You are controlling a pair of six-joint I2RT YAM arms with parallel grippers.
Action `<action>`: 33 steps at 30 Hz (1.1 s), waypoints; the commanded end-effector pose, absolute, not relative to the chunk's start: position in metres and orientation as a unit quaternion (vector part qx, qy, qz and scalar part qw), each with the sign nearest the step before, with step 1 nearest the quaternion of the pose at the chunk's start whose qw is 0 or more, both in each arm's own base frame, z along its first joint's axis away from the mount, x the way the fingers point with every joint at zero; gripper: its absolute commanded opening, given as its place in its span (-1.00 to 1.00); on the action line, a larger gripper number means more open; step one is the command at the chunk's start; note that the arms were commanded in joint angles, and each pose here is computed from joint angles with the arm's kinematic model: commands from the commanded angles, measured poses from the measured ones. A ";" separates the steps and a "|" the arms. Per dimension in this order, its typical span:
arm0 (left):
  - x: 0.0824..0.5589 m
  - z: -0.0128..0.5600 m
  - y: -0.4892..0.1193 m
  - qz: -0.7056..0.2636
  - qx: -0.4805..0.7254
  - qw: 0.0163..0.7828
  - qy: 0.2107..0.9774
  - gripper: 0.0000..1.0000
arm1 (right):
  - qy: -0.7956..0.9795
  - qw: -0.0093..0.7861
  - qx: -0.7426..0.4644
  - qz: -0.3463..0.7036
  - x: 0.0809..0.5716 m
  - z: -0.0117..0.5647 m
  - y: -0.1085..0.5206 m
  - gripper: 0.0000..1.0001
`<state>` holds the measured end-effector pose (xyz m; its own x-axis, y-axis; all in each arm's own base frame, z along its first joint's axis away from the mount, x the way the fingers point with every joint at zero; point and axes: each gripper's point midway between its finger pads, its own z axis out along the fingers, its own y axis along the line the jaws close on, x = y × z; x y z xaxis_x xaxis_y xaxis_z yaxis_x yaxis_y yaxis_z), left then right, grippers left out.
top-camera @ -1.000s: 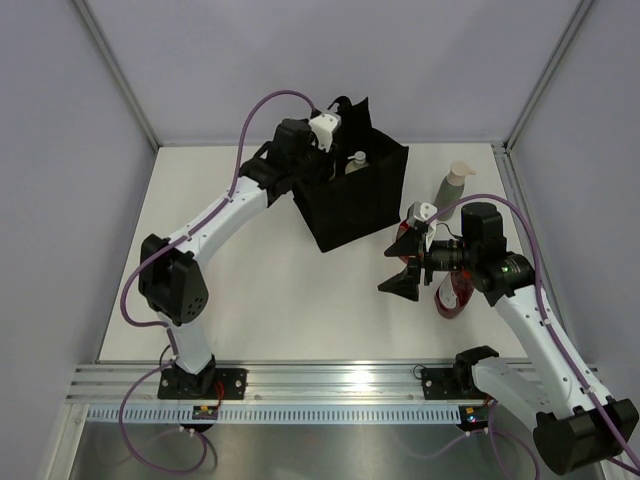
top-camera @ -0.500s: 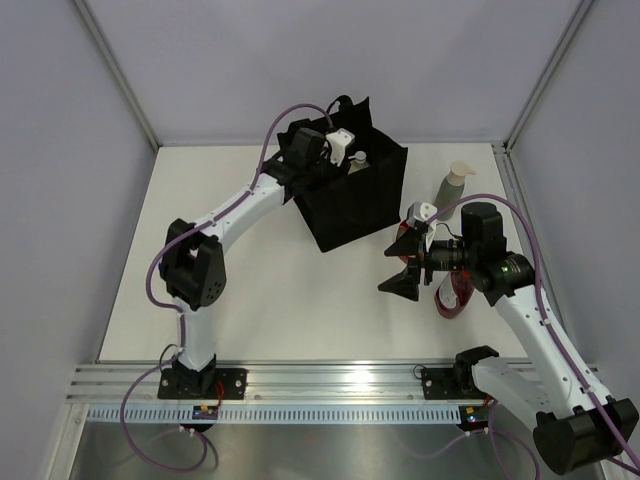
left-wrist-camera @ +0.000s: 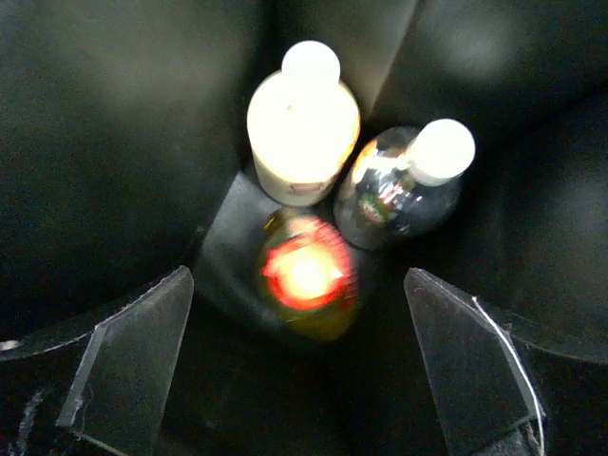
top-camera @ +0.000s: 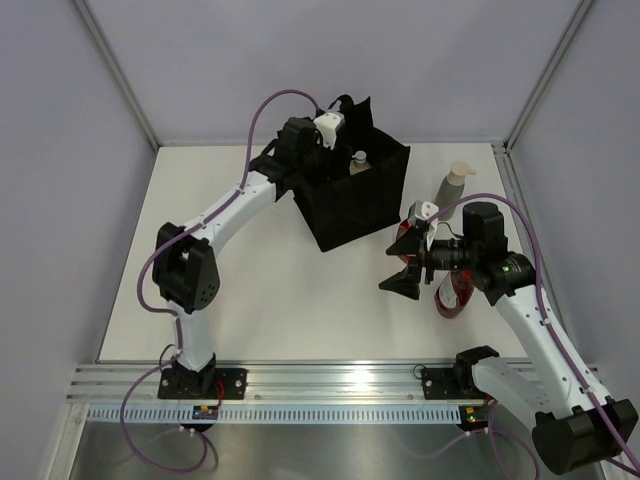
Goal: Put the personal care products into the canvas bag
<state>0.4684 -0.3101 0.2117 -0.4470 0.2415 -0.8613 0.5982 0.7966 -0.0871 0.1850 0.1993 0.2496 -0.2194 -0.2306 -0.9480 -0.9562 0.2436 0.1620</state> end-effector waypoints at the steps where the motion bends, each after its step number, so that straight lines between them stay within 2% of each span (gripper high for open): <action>1: 0.465 0.334 -0.302 -0.225 0.222 0.567 0.761 0.98 | 0.664 0.443 -0.448 0.402 0.190 0.254 0.195 0.99; 6: 0.426 0.442 -0.271 -0.233 0.197 0.646 0.699 0.98 | 0.677 0.471 -0.449 0.344 0.201 0.281 0.183 0.99; 11: 0.370 0.489 -0.235 -0.245 0.181 0.675 0.672 0.98 | 0.730 0.490 -0.391 0.271 0.221 0.296 0.161 0.99; 12: 0.364 0.471 -0.232 -0.244 0.181 0.662 0.686 0.98 | 0.749 0.494 -0.364 0.250 0.228 0.297 0.153 0.99; 13: 0.342 0.482 -0.219 -0.247 0.176 0.672 0.676 0.98 | 0.758 0.494 -0.354 0.237 0.231 0.296 0.149 0.99; 15: 0.326 0.465 -0.208 -0.244 0.172 0.666 0.684 0.98 | 0.778 0.491 -0.332 0.211 0.237 0.289 0.138 0.99; 17: 0.307 0.404 -0.194 -0.232 0.170 0.635 0.717 0.98 | 0.793 0.489 -0.322 0.171 0.244 0.280 0.124 0.99; 18: 0.296 0.419 -0.187 -0.235 0.165 0.652 0.702 0.98 | 0.795 0.487 -0.321 0.167 0.245 0.278 0.123 0.99; 19: 0.292 0.382 -0.182 -0.224 0.164 0.631 0.724 0.98 | 0.795 0.488 -0.319 0.168 0.246 0.276 0.122 0.99; 23: 0.258 0.342 -0.160 -0.219 0.160 0.627 0.730 0.98 | 0.807 0.477 -0.302 0.174 0.264 0.266 0.119 0.99; 27: 0.246 0.292 -0.159 -0.221 0.175 0.597 0.751 0.98 | 0.839 0.453 -0.266 0.143 0.298 0.237 0.100 0.99; 33: 0.242 0.266 -0.160 -0.222 0.185 0.584 0.759 0.98 | 0.858 0.429 -0.249 0.133 0.325 0.206 0.094 0.99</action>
<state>0.2408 -0.1567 0.2509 -0.3142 0.0590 -0.9475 0.5195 0.8461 -0.1196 0.3077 0.0994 0.2041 -0.5321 -0.3298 -0.7798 -0.5716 0.8194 0.0435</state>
